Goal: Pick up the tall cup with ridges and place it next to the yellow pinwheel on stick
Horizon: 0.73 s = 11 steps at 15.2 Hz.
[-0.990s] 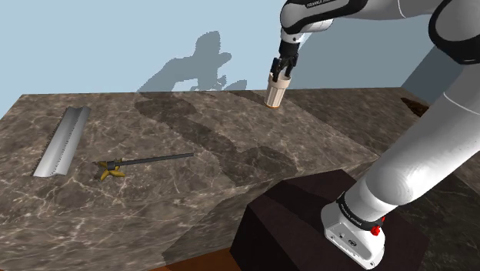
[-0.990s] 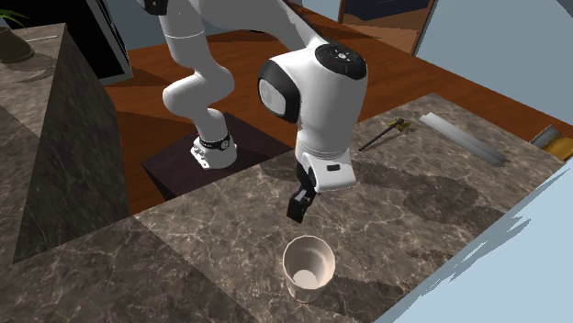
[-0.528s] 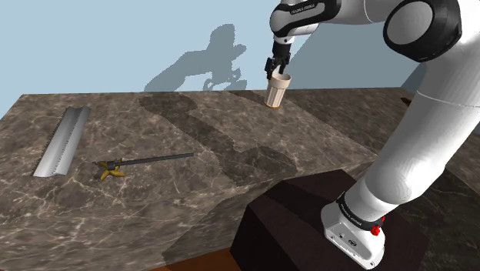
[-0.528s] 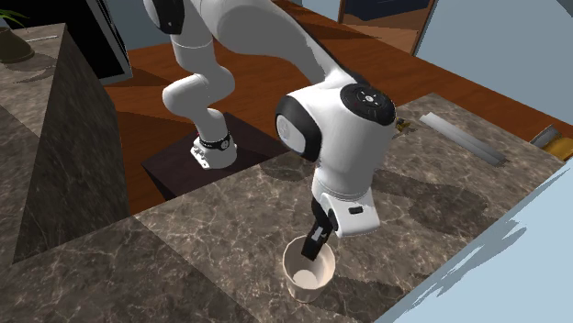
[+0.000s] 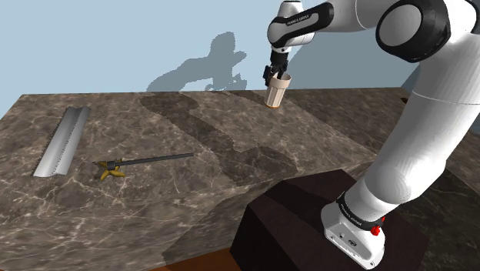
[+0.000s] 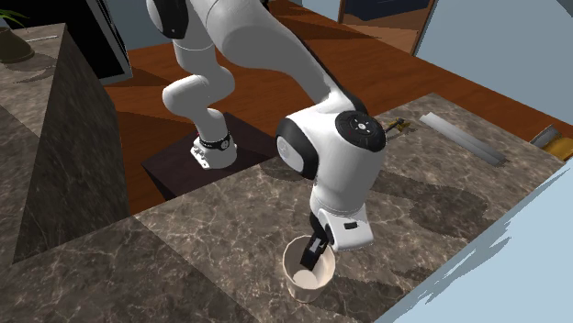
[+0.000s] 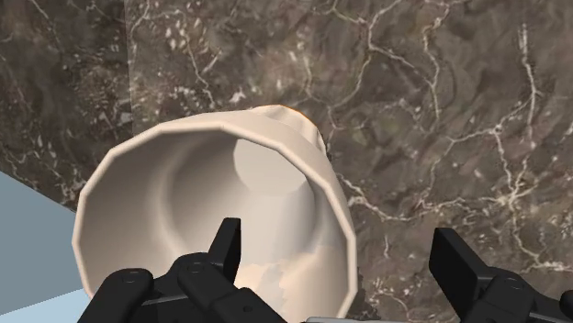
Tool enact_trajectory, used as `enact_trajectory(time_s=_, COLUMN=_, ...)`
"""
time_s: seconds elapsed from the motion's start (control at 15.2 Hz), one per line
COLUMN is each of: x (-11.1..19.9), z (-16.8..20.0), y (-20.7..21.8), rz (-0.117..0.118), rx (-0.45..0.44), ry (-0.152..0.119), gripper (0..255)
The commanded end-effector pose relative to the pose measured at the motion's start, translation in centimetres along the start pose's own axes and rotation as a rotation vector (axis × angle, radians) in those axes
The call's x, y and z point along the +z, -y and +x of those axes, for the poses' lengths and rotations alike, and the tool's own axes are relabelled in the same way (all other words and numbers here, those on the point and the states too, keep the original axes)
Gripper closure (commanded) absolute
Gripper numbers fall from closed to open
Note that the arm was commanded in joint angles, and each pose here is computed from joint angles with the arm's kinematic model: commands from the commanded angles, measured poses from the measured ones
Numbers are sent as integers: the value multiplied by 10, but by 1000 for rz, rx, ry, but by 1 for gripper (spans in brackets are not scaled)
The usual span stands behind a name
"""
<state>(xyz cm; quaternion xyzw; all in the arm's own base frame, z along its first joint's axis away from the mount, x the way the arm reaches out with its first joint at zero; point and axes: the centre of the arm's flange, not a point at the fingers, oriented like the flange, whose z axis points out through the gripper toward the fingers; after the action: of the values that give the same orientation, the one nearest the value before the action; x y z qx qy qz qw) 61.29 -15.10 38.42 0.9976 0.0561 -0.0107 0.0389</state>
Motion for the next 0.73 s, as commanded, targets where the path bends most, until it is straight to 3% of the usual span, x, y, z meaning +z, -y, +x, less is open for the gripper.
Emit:
enact_trajectory(time_s=0.0, x=2, z=0, y=0, rz=0, rx=0, ry=-1, gripper=0)
enact_trajectory(time_s=0.33, x=2, z=0, y=0, rz=0, rx=0, ry=-1, gripper=0)
enact_trajectory(time_s=0.4, x=2, z=0, y=0, rz=0, rx=0, ry=-1, gripper=255)
enact_trajectory(time_s=0.66, x=2, z=0, y=0, rz=0, rx=0, ry=-1, gripper=255)
